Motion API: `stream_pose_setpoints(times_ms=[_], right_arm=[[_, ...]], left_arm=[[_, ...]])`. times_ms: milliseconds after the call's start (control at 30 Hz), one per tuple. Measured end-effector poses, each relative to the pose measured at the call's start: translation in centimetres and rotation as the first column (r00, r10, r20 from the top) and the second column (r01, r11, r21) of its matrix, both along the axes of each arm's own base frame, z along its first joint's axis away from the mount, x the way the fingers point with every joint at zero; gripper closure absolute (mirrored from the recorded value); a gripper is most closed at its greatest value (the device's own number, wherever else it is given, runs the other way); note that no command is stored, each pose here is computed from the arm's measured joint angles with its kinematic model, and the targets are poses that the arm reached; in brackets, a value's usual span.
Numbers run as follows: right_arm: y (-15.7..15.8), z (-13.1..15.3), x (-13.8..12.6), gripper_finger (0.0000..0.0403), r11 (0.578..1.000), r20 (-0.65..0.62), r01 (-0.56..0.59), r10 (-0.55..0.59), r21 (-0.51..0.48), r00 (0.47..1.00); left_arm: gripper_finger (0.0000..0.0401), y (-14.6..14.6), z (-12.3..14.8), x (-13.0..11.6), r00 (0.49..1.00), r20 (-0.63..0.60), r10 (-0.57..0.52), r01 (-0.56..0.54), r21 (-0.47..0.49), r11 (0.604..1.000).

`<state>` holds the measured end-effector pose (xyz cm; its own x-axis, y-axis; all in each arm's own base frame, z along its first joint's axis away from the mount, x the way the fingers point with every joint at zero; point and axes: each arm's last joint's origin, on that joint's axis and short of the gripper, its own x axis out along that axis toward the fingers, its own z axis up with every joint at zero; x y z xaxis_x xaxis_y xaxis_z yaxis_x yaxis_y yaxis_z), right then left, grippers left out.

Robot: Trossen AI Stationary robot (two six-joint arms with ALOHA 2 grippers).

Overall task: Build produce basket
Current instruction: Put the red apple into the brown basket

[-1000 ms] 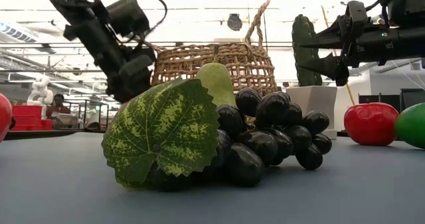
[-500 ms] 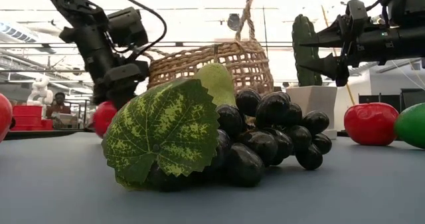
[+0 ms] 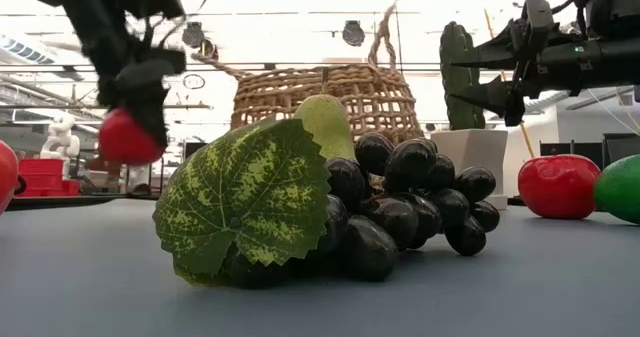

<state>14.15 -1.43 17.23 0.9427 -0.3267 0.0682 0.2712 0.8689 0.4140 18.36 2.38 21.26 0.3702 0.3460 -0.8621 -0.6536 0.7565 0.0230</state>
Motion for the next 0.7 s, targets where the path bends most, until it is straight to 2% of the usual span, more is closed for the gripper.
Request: stream_pose_setpoints(times_ms=[133,267,333,467,500,567,633,700], right_arm=[[-0.1,0.0,0.0,0.0112,1.0,-0.006,0.023,-0.023,-0.002,1.0],[-0.1,-0.1,0.0,0.0112,1.0,-0.016,0.022,-0.022,0.001,1.0],[-0.1,-0.2,0.0,0.0112,1.0,-0.017,0.022,-0.022,-0.002,1.0],[-0.1,-0.2,0.0,0.0112,1.0,-0.02,0.023,-0.023,-0.006,1.0],[-0.1,-0.2,0.0,0.0112,1.0,-0.022,0.023,-0.023,-0.006,1.0],[-0.1,-0.2,0.0,0.0112,1.0,-0.024,0.022,-0.022,-0.006,0.999],[-0.1,-0.2,0.0,0.0112,1.0,-0.026,0.022,-0.022,-0.007,0.999],[-0.1,-0.2,0.0,0.0112,0.999,-0.032,0.025,-0.025,-0.021,0.999]], left_arm=[[0.0088,-0.2,4.2,0.8,0.985,0.152,-0.084,0.06,0.156,0.986],[0.0091,-0.6,8.7,2.0,0.934,0.282,-0.217,0.115,0.338,0.934],[0.0091,-0.8,10.8,2.6,0.894,0.331,-0.302,0.136,0.44,0.887],[0.0079,-1.2,13.5,3.8,0.779,0.381,-0.497,0.163,0.642,0.749],[0.0078,-1.1,13.8,4.3,0.753,0.388,-0.531,0.159,0.676,0.719],[0.0079,-0.7,14.4,5.2,0.704,0.418,-0.574,0.134,0.716,0.685],[0.0086,0.0,14.3,6.5,0.665,0.463,-0.586,0.104,0.72,0.686],[0.0093,1.0,13.5,8.2,0.638,0.533,-0.556,0.066,0.681,0.729]])
